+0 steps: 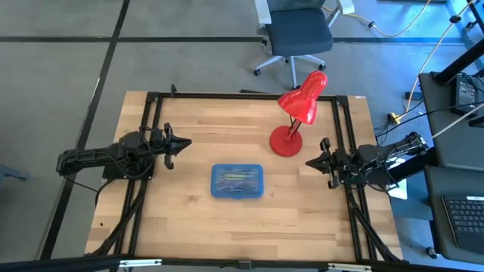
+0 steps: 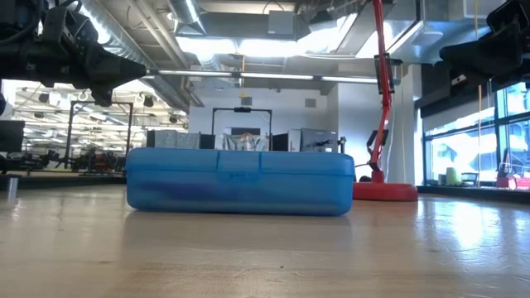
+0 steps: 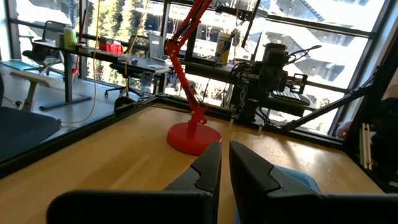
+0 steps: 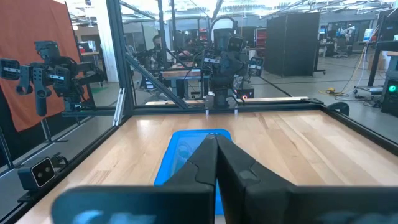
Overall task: Pick & place school supplies into a supply box
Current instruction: Return to Home Position
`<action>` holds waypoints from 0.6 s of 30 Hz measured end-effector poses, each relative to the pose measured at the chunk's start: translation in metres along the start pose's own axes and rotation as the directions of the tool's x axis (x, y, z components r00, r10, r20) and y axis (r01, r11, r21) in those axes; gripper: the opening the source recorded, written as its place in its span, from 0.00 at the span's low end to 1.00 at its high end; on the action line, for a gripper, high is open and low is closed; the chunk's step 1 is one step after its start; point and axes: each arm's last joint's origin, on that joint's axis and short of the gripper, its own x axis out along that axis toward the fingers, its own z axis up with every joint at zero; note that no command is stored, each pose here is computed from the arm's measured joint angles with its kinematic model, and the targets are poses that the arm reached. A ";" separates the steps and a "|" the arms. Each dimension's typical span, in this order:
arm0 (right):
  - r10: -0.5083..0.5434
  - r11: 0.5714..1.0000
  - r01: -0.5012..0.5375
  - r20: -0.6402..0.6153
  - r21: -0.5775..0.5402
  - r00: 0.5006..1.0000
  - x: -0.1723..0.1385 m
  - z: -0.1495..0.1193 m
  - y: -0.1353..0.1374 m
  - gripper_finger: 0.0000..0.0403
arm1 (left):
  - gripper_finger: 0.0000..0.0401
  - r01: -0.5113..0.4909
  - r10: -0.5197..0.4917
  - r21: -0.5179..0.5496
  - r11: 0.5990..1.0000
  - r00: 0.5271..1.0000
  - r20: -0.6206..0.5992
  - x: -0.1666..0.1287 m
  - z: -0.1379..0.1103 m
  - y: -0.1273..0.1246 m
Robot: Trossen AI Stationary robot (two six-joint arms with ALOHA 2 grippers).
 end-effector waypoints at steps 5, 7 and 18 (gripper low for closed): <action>0.000 1.000 0.000 0.000 0.000 1.000 0.000 0.000 0.000 0.02 | 0.07 0.000 0.000 0.000 1.000 1.000 0.000 0.000 0.000 0.000; 0.000 1.000 0.000 0.000 0.000 1.000 0.000 0.000 0.000 0.02 | 0.06 0.000 0.000 0.000 1.000 1.000 0.000 0.000 0.000 0.000; 0.000 1.000 0.000 0.000 0.000 1.000 0.000 0.000 0.000 0.02 | 0.07 0.000 0.000 0.000 1.000 1.000 0.000 0.000 0.000 0.000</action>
